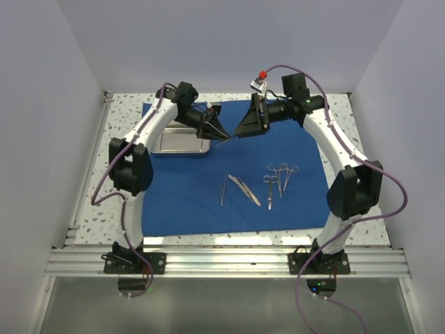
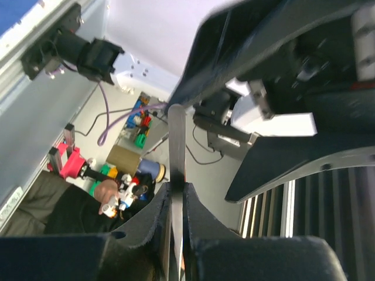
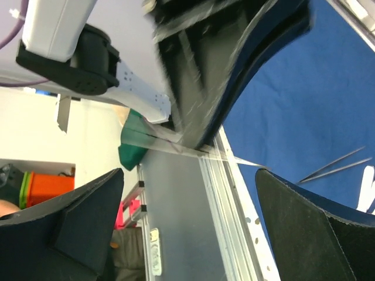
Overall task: Open and lay out the surgical kit
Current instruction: Place the medical item in the surgical kit.
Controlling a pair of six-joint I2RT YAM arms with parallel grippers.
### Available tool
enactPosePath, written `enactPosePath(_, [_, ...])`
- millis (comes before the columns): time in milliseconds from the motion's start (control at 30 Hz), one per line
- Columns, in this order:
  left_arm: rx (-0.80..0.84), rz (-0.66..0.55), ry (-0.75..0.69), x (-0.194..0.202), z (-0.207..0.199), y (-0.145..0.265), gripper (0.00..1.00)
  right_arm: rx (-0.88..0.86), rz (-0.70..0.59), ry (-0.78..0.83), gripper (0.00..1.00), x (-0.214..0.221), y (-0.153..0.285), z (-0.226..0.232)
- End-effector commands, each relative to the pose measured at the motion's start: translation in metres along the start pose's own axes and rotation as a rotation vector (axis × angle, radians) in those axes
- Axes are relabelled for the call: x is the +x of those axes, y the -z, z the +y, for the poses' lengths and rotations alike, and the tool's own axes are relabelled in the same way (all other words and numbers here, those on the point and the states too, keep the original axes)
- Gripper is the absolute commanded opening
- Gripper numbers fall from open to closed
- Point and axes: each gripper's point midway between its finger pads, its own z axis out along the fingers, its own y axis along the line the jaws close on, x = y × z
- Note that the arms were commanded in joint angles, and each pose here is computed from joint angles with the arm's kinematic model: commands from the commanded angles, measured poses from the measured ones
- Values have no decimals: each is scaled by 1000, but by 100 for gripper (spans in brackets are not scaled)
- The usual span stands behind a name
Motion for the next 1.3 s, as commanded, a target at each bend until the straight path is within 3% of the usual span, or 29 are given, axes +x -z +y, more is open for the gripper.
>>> enactPosePath(0, [150,166,17,73,-47,5,0,-36,-11,120,99,-24,-3,10])
enactPosePath(267, [158,172,11,89,-54,9,0,83,18,140,99,-23,-13,-21])
enactPosePath(433, [160,172,8,89,-52,9,0,63,24,114,99,-19,-15,-24])
enactPosePath(800, [153,162,-4,75,-52,7,0,-129,-10,114,99,-30,-6,37])
enactPosePath(967, [147,159,9,72,-47,6,0,-228,-17,216,99,-40,7,82])
enactPosePath(1267, [150,157,-15,68,-53,7,0,-268,13,160,97,-13,12,92])
